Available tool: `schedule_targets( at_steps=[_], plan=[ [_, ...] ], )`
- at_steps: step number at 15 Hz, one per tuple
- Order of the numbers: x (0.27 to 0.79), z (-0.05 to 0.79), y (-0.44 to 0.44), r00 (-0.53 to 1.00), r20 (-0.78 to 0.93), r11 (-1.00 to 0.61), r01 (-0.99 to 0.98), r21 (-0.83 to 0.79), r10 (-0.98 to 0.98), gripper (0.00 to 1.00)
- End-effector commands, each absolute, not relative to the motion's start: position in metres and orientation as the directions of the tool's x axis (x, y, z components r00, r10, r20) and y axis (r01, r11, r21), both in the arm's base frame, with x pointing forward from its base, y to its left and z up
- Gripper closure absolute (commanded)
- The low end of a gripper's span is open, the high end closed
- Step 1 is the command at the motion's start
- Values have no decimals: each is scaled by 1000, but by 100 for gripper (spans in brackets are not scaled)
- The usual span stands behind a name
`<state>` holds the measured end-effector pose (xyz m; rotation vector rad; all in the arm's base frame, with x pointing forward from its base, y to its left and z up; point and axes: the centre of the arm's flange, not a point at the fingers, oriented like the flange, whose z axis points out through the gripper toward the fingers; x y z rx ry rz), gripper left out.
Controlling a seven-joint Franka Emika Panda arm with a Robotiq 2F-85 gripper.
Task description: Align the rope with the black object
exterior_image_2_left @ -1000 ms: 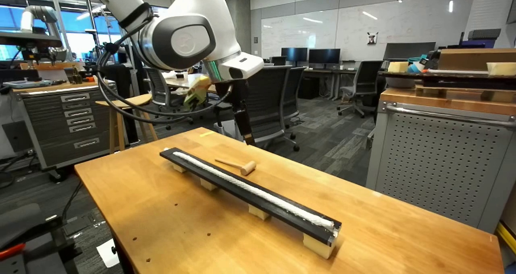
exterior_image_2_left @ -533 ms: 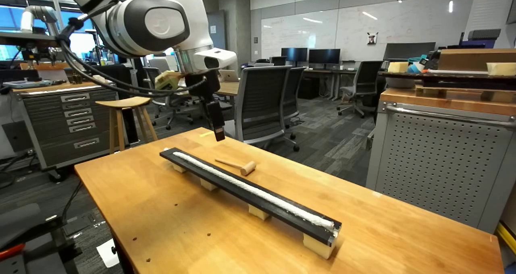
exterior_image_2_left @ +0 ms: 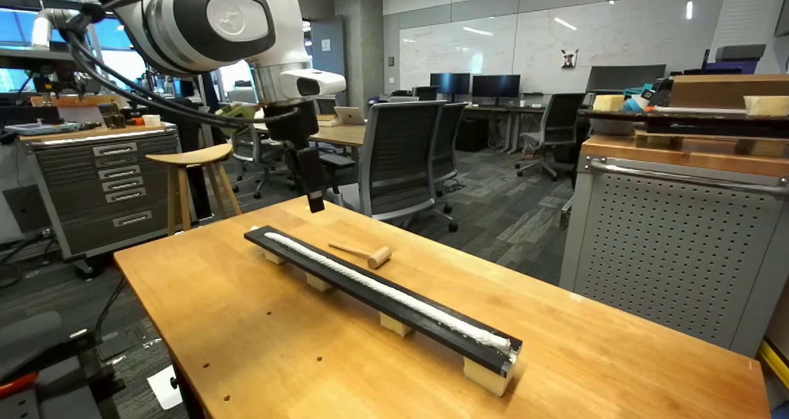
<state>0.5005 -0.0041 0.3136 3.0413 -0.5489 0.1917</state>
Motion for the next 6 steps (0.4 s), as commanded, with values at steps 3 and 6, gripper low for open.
schedule_targets(
  at_steps=[3, 6],
  plan=[
    [500, 311, -6, 929, 126, -935, -354, 24, -348, 0],
    [500, 311, -6, 929, 126, -935, -354, 24, -348, 0]
  ],
)
